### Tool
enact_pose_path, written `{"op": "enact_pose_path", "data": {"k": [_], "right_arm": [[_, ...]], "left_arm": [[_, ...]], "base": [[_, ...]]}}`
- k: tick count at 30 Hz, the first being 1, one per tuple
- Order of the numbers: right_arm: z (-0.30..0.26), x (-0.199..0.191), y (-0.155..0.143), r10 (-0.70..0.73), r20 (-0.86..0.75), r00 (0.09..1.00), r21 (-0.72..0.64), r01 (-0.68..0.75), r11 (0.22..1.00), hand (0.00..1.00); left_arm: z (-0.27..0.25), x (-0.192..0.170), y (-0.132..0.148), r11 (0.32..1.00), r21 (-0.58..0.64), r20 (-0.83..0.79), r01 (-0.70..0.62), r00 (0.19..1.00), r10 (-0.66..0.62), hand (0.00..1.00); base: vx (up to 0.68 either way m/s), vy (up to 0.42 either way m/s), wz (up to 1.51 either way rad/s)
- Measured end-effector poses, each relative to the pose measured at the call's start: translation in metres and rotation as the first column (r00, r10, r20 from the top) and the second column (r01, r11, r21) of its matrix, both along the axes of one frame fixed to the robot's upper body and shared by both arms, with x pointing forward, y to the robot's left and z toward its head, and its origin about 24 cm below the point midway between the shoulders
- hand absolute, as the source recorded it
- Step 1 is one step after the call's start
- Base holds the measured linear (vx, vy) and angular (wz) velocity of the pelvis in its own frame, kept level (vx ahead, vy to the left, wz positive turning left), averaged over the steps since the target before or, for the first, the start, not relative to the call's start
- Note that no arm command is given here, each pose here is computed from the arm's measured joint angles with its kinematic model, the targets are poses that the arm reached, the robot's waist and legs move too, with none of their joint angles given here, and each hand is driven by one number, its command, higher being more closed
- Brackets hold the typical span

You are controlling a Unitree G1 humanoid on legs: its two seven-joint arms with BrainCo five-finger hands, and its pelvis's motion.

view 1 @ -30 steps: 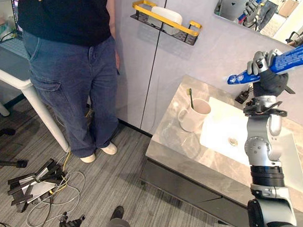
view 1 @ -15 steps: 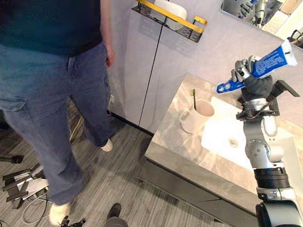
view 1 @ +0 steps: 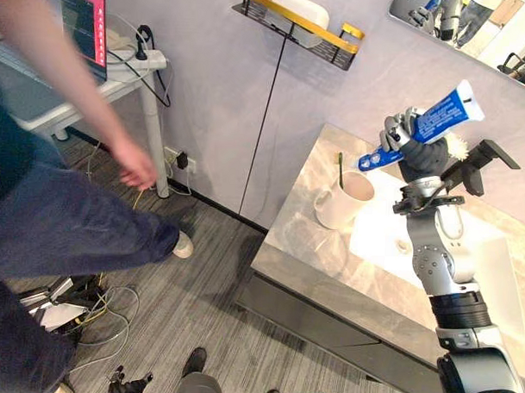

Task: Organize washtable

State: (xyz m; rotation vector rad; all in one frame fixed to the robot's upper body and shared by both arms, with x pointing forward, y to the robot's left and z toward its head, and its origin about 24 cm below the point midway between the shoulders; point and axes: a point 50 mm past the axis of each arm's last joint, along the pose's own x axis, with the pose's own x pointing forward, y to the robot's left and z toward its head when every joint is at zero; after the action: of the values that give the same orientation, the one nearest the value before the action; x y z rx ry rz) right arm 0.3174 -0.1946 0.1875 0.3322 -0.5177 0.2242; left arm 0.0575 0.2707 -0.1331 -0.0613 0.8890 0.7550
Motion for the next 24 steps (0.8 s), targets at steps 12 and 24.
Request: {"op": "enact_pose_path", "data": {"k": [12, 24], "right_arm": [[-0.018, 0.003, -0.018, -0.079, -0.081, 0.994, -0.016, 0.078, 0.997, 1.00], [-0.010, 0.008, -0.020, -0.086, -0.062, 0.994, -0.011, 0.085, 0.996, 1.00]], "left_arm": [[0.000, 0.007, -0.006, 0.997, -0.020, 0.020, 0.081, 0.997, -0.080, 0.00], [0.001, 0.009, -0.007, 0.997, -0.031, 0.040, 0.078, 0.996, -0.077, 0.00]], "base": [[0.00, 0.000, 0.00], [0.00, 0.000, 0.00]]}}
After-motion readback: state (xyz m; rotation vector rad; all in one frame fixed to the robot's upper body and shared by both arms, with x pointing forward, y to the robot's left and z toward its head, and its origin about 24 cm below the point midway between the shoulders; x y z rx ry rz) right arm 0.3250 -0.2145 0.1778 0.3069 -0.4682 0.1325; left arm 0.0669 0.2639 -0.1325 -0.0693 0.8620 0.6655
